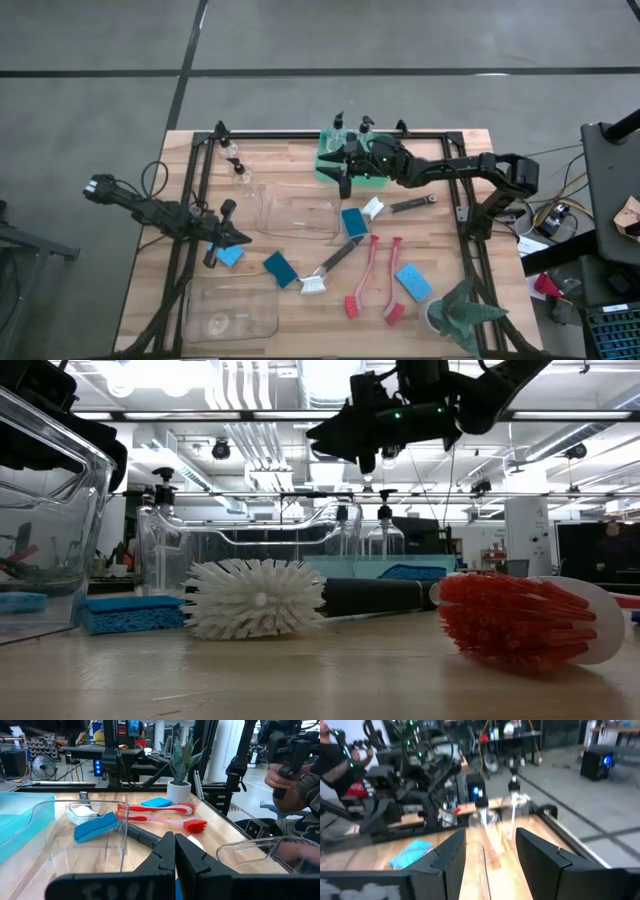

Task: Pick & Place Kitchen Sink Supplies
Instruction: Put the black dish brush into the top transparent bin

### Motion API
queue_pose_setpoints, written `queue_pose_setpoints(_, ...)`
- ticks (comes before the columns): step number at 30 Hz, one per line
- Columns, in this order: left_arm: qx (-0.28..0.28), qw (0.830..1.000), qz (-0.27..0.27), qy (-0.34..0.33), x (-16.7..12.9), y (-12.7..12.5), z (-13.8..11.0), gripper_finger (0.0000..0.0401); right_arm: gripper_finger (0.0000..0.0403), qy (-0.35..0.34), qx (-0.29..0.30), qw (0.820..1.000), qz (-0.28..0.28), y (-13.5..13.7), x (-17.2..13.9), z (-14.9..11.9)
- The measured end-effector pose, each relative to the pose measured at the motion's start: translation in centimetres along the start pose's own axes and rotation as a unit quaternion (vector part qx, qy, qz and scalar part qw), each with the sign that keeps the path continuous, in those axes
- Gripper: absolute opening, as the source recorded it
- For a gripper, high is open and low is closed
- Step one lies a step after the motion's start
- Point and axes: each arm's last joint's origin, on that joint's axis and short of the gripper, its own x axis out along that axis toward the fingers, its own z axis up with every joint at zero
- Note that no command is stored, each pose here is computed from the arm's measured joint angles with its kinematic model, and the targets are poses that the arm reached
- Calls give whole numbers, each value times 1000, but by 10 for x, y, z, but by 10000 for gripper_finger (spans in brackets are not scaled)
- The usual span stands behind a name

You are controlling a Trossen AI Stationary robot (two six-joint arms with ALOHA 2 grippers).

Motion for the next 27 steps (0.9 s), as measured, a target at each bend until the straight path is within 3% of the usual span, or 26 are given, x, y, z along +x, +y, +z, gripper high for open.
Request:
queue_pose_setpoints(12,0,1000,0,0,0,0,0,3,150,172,-22,985,-12,12,-35,22)
queue_pose_setpoints(19,0,1000,0,0,0,0,0,3,158,316,-27,947,-45,16,-66,21)
queue_pose_setpoints(27,0,1000,0,0,0,0,0,3,208,439,-27,894,-86,17,-86,1)
